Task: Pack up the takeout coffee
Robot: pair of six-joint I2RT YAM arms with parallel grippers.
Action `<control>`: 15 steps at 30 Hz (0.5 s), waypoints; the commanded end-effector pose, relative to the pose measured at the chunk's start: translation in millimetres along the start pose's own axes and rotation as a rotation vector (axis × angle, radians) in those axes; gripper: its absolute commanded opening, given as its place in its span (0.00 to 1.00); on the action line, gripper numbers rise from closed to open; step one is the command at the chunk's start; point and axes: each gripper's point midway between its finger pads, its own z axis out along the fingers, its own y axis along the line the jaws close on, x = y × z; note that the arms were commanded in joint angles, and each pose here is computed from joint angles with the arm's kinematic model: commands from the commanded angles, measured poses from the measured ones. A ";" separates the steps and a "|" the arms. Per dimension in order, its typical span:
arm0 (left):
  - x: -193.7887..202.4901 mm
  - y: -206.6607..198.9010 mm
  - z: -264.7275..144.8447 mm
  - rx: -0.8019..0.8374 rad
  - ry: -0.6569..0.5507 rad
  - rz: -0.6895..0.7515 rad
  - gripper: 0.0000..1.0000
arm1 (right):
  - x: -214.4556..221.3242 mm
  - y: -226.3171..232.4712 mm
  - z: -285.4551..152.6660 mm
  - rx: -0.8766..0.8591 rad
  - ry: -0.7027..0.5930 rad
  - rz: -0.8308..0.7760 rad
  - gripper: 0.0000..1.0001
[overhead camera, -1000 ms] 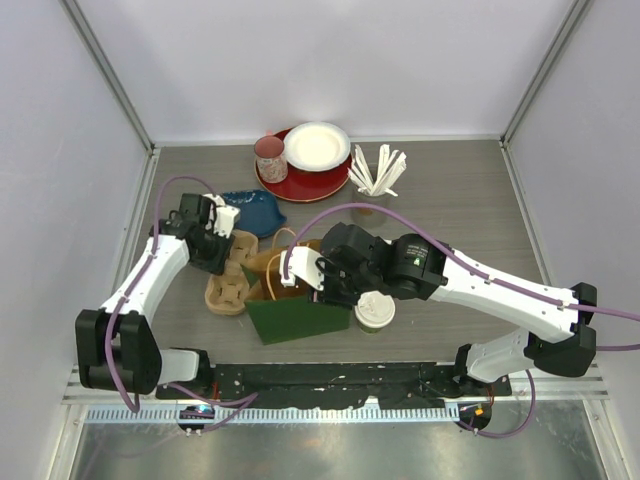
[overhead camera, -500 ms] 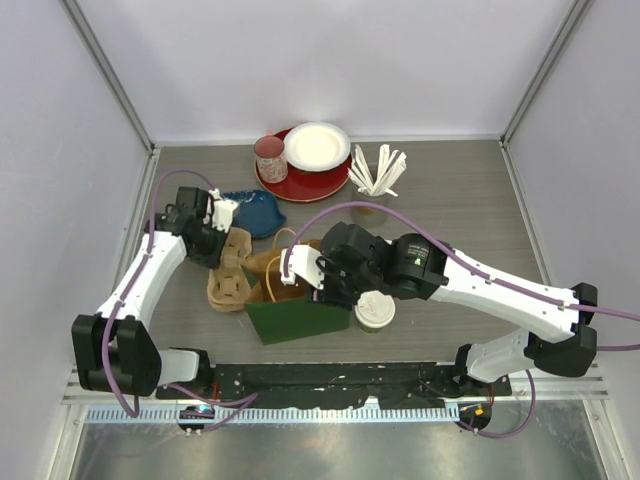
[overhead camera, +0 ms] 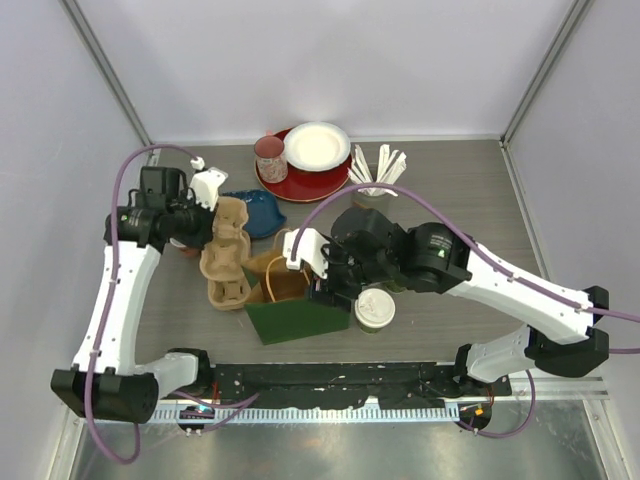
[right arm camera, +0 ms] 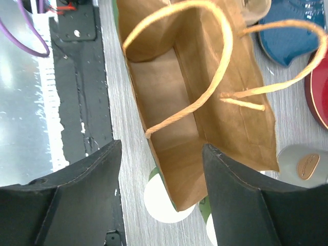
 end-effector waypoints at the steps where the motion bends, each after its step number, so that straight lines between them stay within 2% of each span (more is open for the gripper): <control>1: -29.6 -21.1 -53.0 0.078 -0.176 0.171 0.00 | -39.0 11.6 -35.7 -0.062 -0.144 0.028 0.70; 6: -57.1 -24.4 -91.3 0.074 -0.284 0.339 0.00 | -65.0 16.4 -62.4 -0.098 -0.217 0.063 0.80; 8: -65.8 -20.9 -101.4 0.058 -0.293 0.387 0.00 | -77.9 17.9 -75.9 -0.107 -0.261 0.081 0.82; 10: -82.4 -25.8 -124.4 0.059 -0.359 0.440 0.00 | -88.9 15.8 -85.4 -0.098 -0.302 0.093 0.82; 13: -102.6 -39.4 -145.8 0.097 -0.441 0.512 0.00 | -121.9 -9.8 -112.1 0.033 -0.446 0.145 0.80; 15: -112.9 -44.6 -153.6 0.106 -0.467 0.506 0.00 | -145.1 -46.7 -134.9 0.225 -0.560 0.235 0.72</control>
